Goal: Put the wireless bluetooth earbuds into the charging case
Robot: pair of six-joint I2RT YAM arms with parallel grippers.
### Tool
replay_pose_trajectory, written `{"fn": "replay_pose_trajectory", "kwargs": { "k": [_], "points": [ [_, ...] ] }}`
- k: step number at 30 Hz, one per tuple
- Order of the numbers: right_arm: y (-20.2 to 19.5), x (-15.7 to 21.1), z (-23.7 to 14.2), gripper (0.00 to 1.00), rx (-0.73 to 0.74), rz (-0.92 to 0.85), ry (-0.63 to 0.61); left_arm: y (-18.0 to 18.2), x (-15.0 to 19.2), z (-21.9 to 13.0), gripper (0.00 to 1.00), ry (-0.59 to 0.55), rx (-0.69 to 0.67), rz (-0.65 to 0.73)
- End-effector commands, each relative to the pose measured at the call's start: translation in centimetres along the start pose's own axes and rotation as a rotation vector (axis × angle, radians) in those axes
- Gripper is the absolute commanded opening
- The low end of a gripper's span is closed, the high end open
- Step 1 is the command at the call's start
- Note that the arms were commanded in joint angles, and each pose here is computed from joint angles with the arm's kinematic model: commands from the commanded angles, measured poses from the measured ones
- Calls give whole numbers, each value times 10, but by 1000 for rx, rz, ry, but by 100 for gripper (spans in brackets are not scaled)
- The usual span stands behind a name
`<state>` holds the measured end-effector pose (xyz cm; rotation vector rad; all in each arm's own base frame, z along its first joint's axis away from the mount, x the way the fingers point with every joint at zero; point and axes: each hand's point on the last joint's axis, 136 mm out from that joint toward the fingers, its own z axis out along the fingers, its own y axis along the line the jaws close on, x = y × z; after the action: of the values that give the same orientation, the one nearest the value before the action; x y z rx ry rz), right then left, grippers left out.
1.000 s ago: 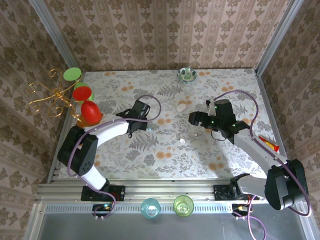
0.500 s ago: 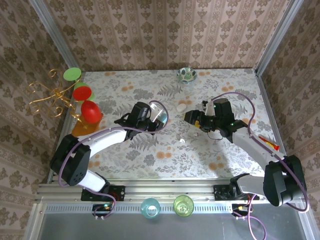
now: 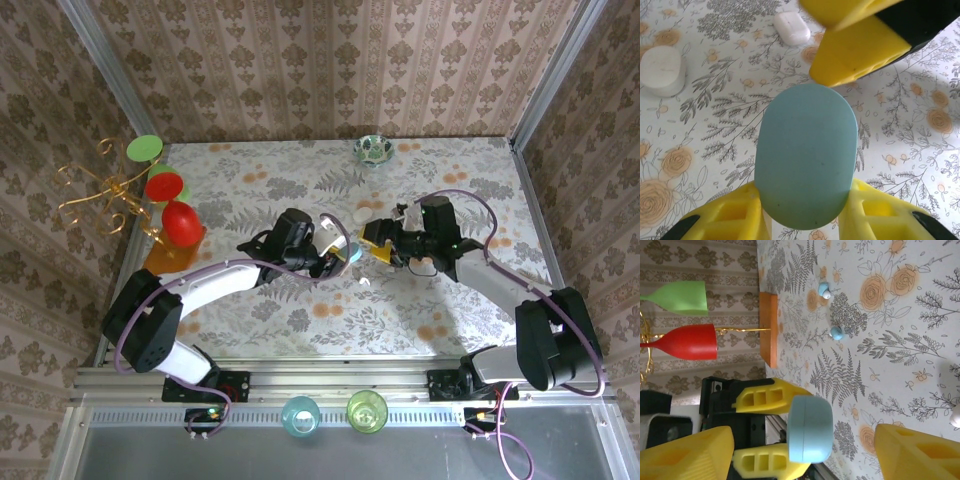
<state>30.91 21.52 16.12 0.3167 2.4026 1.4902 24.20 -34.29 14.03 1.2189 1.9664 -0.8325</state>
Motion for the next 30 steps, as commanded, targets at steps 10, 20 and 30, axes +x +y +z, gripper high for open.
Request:
{"fn": "replay_pose_trajectory", "kwargs": {
  "k": [10,20,30],
  "points": [
    [7,15,11,45,-62,46,52,-18,-33,-6,29,-69,52,106],
    [17,15,5,21,-91,46,42,-24,-41,-14,43,-132,58,143],
    [96,5,-32,17,-364,43,-19,-41,-92,-77,81,-567,26,277]
  ]
}}
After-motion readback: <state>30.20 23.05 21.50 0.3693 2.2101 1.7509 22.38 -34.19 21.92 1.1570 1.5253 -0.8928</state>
